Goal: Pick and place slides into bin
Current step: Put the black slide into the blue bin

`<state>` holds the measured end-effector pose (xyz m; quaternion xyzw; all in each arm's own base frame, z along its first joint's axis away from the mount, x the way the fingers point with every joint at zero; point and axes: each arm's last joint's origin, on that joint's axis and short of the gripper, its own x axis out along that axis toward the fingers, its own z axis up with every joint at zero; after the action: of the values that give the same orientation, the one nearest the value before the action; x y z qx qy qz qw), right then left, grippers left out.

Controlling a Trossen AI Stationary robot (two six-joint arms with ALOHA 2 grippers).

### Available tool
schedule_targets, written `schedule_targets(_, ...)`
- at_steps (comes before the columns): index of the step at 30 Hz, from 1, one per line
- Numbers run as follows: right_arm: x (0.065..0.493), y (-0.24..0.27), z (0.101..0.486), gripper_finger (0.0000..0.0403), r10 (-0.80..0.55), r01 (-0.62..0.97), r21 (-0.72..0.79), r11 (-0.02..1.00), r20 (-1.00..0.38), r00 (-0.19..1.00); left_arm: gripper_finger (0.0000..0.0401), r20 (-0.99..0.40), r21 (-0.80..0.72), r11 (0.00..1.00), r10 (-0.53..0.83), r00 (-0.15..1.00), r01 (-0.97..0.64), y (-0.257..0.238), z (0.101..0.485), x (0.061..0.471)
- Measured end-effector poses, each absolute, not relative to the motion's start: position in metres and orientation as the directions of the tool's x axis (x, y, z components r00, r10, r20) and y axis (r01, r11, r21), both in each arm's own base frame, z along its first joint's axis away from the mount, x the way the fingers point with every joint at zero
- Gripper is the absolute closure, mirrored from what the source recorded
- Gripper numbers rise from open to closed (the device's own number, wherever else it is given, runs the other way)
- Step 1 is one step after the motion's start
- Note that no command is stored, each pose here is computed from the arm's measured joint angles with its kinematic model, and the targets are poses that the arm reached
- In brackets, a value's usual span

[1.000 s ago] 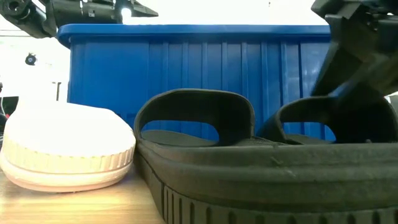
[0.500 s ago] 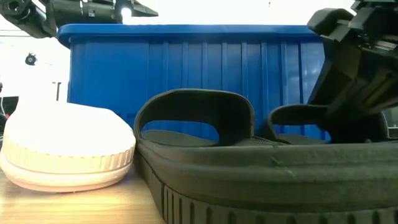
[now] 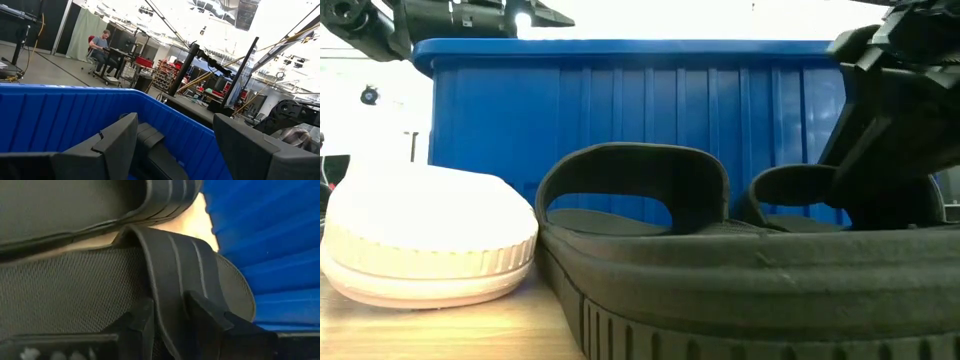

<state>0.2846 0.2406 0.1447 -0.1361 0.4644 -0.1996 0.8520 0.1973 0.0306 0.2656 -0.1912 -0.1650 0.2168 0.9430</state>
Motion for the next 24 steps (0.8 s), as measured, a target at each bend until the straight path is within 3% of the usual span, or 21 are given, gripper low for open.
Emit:
schedule_targets(6,0.2854,0.2396,0.1455,0.0331,-0.489,0.315,-0.376,0.871,-0.709,0.507,0.0155,0.228,-0.432,0.833,0.472,0.852,-0.346,0.0306,0.2656,0.1973)
schedule_targets(15,0.2856,0.2396,0.1458,0.0371,-0.493,0.327,-0.371,0.869,-0.704,0.511,0.0155,0.227,-0.432,0.833,0.472,0.852,-0.346,0.0306,0.2656,0.1973)
schedule_targets(24,0.2882,0.2412,0.1506,0.0381,-0.488,0.322,-0.369,0.872,-0.706,0.513,0.0155,0.227,-0.432,0.833,0.471,0.852,-0.346,0.0305,0.2656,0.1974)
